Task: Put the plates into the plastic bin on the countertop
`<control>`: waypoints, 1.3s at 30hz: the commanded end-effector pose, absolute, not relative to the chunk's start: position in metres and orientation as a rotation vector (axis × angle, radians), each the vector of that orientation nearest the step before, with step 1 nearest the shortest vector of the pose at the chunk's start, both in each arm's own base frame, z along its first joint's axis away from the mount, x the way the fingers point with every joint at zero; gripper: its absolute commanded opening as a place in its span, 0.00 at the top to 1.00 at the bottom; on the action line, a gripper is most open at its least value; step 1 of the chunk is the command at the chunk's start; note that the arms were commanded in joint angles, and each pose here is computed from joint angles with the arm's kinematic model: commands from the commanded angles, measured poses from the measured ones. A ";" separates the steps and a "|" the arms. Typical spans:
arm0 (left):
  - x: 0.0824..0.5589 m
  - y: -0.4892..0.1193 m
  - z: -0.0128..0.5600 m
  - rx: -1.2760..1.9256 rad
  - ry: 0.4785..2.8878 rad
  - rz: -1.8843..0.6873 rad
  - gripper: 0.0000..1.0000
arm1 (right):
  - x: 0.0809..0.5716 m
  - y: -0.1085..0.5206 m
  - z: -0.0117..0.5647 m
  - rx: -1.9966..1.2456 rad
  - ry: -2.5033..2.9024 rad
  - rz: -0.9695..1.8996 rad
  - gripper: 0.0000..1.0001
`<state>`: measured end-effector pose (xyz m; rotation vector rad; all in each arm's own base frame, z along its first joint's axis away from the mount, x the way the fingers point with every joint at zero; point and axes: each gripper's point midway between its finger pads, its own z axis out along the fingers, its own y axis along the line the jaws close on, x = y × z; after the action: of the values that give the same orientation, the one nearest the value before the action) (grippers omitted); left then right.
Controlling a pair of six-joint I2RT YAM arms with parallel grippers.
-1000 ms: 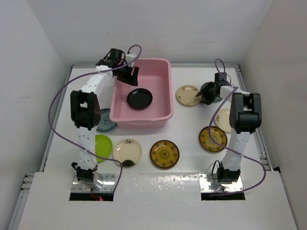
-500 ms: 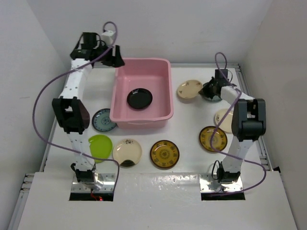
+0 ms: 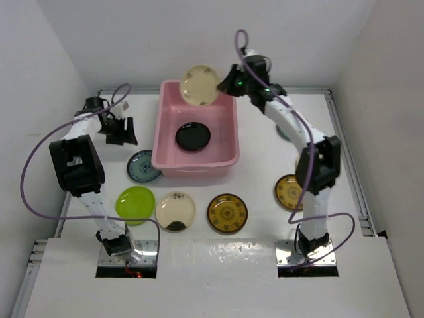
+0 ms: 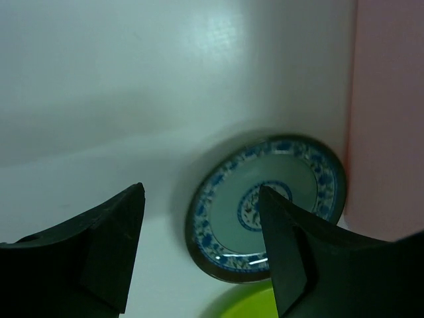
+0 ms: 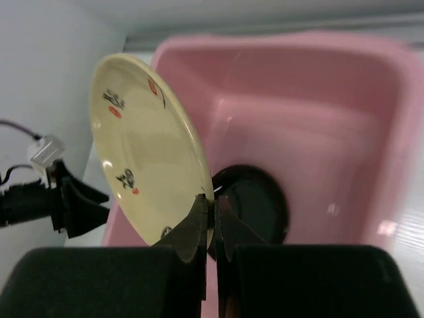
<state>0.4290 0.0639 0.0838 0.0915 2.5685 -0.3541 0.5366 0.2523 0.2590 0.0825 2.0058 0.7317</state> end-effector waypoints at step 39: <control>0.464 0.091 0.187 0.121 2.360 -0.303 1.00 | 0.497 0.273 0.245 -0.198 2.095 0.609 0.14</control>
<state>0.4511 0.1050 0.1243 0.0425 2.4898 -0.3340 0.4934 0.2880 0.2379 -0.2232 2.1283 0.6190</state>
